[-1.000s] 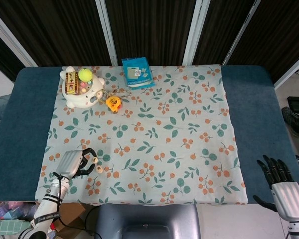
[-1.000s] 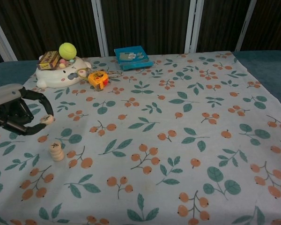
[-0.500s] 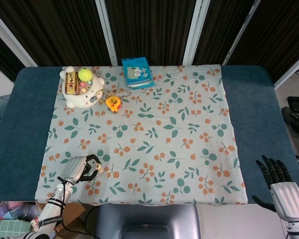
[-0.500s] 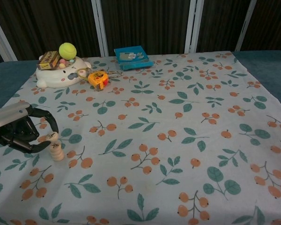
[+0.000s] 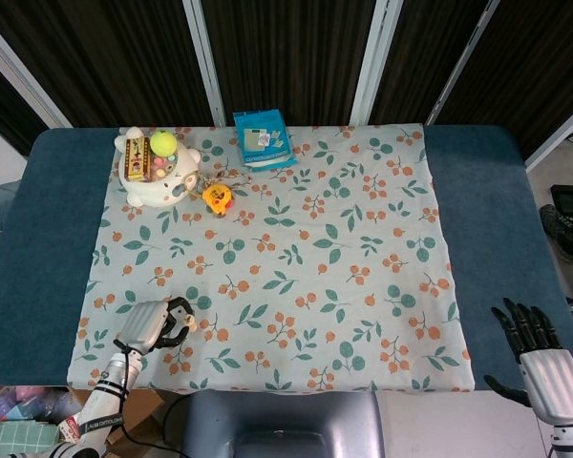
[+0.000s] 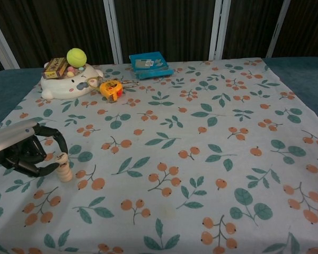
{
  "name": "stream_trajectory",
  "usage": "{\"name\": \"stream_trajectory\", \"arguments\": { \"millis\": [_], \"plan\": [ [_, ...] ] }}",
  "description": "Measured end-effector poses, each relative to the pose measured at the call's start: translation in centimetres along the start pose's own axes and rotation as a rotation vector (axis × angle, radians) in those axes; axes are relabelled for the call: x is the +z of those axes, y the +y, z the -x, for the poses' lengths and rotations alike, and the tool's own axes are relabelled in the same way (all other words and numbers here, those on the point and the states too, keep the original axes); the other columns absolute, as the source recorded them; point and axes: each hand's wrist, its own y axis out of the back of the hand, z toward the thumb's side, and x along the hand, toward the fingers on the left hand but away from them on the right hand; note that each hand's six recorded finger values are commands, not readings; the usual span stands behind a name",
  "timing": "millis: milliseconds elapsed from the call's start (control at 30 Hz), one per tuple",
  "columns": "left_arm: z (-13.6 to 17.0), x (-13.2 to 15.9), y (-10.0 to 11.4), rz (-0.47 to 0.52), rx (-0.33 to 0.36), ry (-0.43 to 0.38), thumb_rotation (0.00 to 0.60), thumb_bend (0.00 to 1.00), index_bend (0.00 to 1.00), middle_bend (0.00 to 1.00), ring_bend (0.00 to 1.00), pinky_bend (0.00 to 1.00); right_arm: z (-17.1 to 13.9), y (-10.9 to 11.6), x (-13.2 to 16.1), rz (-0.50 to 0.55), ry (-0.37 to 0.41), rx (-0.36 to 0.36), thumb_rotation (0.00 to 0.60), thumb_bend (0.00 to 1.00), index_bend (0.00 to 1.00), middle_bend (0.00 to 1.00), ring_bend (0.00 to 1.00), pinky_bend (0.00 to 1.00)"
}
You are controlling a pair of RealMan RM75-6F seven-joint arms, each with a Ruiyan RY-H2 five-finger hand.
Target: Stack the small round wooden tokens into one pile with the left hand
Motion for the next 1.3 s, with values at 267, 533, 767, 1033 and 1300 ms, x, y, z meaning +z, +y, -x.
{"name": "stream_trajectory", "arguments": {
  "millis": [267,533,767,1033,1300],
  "plan": [
    [-0.2,-0.1,-0.2,-0.017,-0.012,-0.005,0.6,0.4,0.48,1.0,1.0,1.0,0.0,0.0,0.0,-0.002,-0.003,0.001,0.6,0.2,0.0,0.0,0.0,0.03],
    [-0.1,-0.3,0.1,-0.02,-0.01,-0.004,0.6,0.4,0.47,1.0,1.0,1.0,0.0,-0.1,0.0,-0.004,-0.004,0.005,0.6,0.2,0.0,0.0,0.0,0.03],
    [0.0,-0.5,-0.1,-0.032,-0.029,-0.004,0.6,0.4,0.39,1.0,1.0,1.0,0.1,-0.1,0.0,-0.006,-0.006,0.006,0.6,0.2,0.0,0.0,0.0,0.03],
    [0.0,-0.5,0.1,-0.032,-0.022,-0.009,0.6,0.41,0.3,1.0,1.0,1.0,0.1,-0.1,0.0,-0.003,-0.007,0.003,0.6,0.2,0.0,0.0,0.0,0.03],
    [0.9,0.8,1.7,-0.019,0.027,-0.065,0.6,0.4,0.29,1.0,1.0,1.0,0.0,0.0,-0.1,-0.001,-0.007,0.002,0.6,0.2,0.0,0.0,0.0,0.03]
  ]
}}
